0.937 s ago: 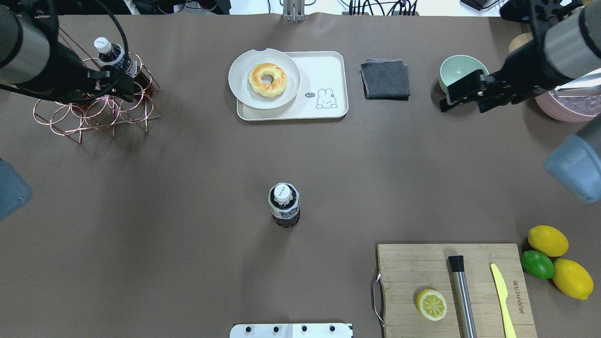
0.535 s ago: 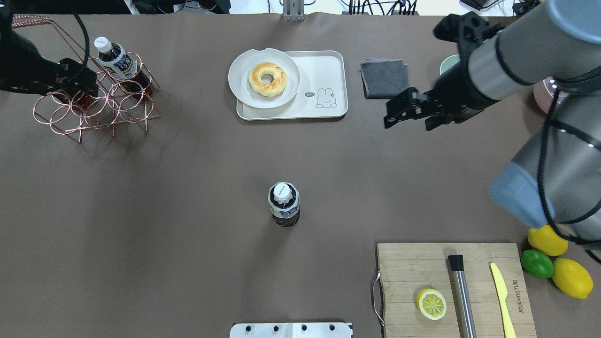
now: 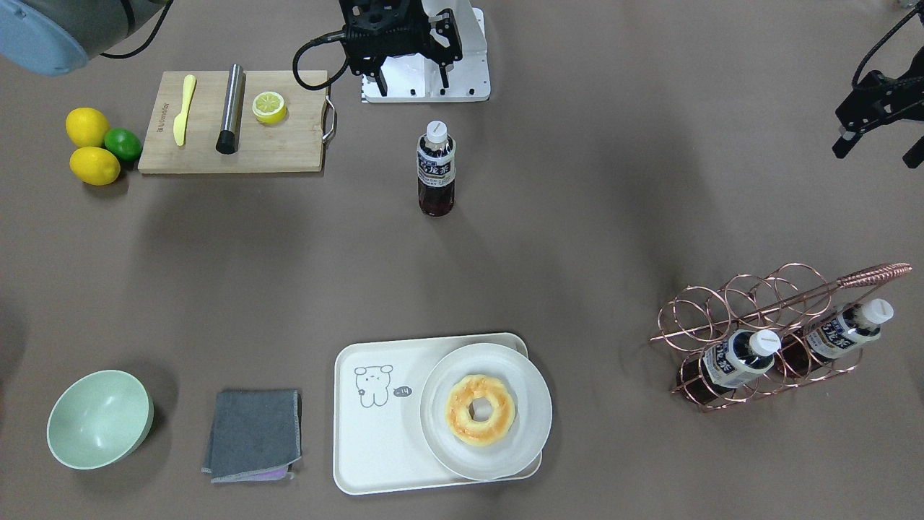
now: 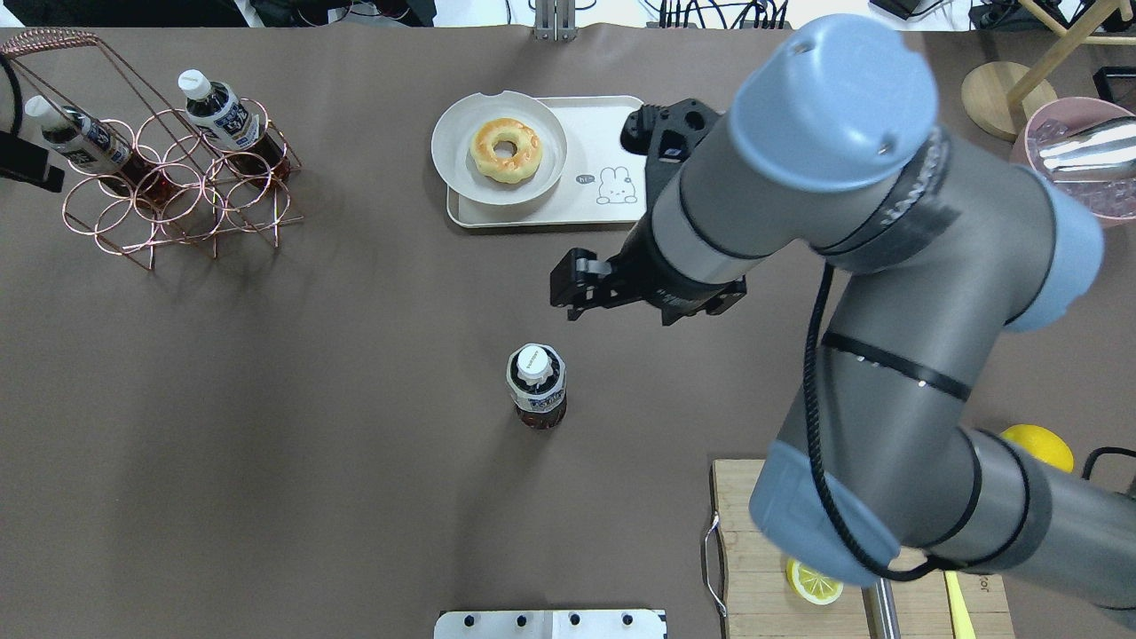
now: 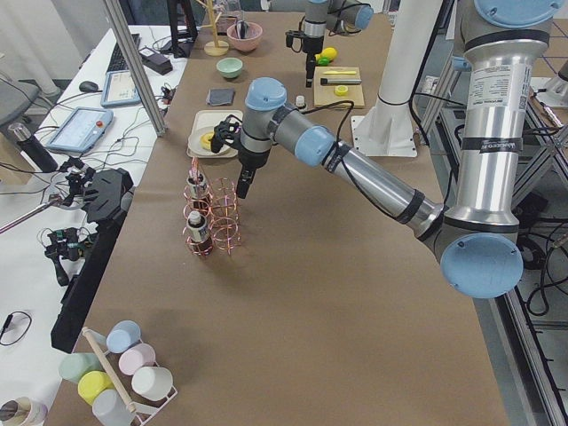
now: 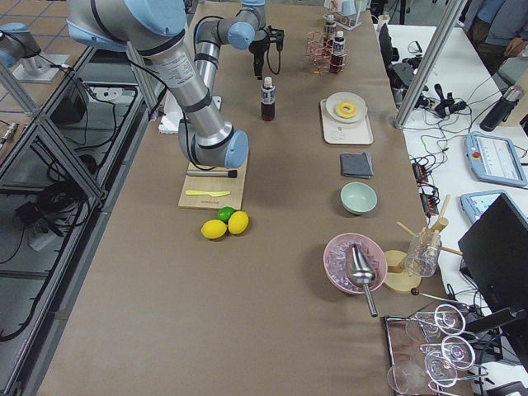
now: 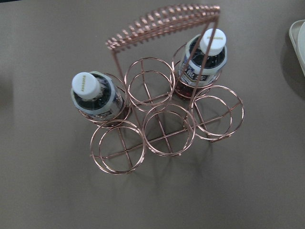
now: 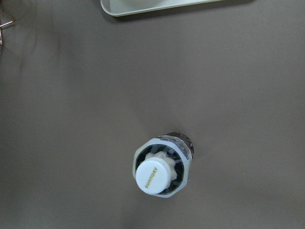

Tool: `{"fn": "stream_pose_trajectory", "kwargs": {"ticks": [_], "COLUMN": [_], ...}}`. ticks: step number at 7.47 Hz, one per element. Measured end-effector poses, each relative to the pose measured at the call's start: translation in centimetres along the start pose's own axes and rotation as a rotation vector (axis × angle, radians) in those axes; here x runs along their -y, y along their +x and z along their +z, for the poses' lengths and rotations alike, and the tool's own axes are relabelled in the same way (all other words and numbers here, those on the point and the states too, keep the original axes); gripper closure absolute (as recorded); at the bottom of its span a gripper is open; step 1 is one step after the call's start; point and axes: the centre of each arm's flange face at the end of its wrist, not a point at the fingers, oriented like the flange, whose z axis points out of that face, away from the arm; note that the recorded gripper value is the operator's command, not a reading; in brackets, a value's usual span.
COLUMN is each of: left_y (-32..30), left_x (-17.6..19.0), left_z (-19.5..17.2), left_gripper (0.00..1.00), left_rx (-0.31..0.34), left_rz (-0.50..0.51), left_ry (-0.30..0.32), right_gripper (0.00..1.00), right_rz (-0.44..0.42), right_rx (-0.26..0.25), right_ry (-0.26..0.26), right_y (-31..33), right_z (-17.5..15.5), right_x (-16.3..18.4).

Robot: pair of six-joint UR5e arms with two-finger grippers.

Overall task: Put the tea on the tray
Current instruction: 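Lower the right gripper onto the standing tea bottle and grasp it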

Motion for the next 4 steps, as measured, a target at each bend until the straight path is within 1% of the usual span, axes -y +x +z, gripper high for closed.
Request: {"fn": "stream_pose_trajectory", "kwargs": {"ticks": [1, 3, 4], "left_y": [-0.8, -1.0, -1.0], "left_x": [-0.1, -0.2, -0.2], "left_z": [-0.7, -1.5, -1.7], "left_gripper": [0.04, 0.04, 0.04], "left_rx": [0.001, -0.01, -0.018], "left_rz": [0.007, 0.012, 0.013], "left_ry": [0.011, 0.022, 0.021], "right_gripper": [0.11, 0.16, 0.22], "right_rz": [0.003, 0.002, -0.014], "right_rx": [-0.015, -0.072, -0.097], "right_ry": [0.005, 0.03, 0.033], "right_y": [-1.2, -3.8, -4.0], "right_z": [0.8, 3.4, 4.5], "right_x": [-0.1, 1.3, 1.7]}}
